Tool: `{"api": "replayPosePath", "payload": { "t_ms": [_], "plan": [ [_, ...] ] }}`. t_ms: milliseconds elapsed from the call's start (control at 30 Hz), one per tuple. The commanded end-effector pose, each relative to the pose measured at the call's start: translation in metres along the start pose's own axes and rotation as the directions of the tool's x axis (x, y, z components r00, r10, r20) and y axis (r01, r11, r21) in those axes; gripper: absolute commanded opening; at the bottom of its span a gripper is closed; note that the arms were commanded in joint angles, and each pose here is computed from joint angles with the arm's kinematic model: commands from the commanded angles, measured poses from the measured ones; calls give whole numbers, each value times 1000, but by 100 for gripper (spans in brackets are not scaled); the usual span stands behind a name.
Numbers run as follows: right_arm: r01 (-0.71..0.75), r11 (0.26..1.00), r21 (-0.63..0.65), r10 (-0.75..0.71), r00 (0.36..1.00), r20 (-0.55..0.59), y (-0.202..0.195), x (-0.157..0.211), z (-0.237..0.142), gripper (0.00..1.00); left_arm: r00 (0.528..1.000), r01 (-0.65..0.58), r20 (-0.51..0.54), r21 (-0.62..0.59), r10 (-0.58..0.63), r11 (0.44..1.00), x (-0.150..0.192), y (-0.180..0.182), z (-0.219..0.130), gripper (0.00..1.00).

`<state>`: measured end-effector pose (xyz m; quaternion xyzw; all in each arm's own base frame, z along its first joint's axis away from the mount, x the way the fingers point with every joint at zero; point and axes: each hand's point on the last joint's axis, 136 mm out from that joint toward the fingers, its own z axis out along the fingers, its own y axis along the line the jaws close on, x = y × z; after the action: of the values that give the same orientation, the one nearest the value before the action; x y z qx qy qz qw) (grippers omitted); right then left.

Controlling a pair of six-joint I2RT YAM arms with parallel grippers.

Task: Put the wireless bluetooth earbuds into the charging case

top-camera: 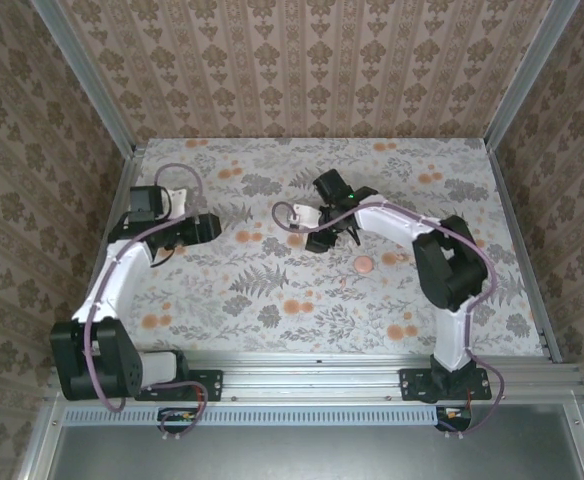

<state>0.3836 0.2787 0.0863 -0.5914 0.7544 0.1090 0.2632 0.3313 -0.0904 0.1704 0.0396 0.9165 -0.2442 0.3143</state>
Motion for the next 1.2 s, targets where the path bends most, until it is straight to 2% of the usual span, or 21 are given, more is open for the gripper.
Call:
{"api": "replayPosePath", "payload": {
  "t_ms": [0,100,333,567,700,1000,1167],
  "plan": [
    [-219,975,32,206,952,225,-7,-42,-31,45,992,-93,97,96,84,991,-11,-36,-6,81],
    [-272,962,34,246,912,327,4,-53,-52,45,985,-126,133,131,109,983,-13,-56,-10,80],
    [-119,973,200,26,911,412,31,-68,-87,45,985,-148,127,268,117,952,1,-109,-31,77],
    [-31,962,272,-122,841,527,60,-98,-107,46,995,-87,81,388,61,918,29,-143,-32,73],
    [-10,962,272,-147,821,551,73,-108,-113,46,997,-56,64,407,32,912,37,-150,-31,69],
    [71,958,278,-219,809,545,95,-117,-110,47,997,-66,3,502,75,862,52,-173,-37,63],
    [107,951,290,-257,795,549,102,-125,-112,47,999,-22,-32,495,44,868,54,-171,-34,60]
  ]
}}
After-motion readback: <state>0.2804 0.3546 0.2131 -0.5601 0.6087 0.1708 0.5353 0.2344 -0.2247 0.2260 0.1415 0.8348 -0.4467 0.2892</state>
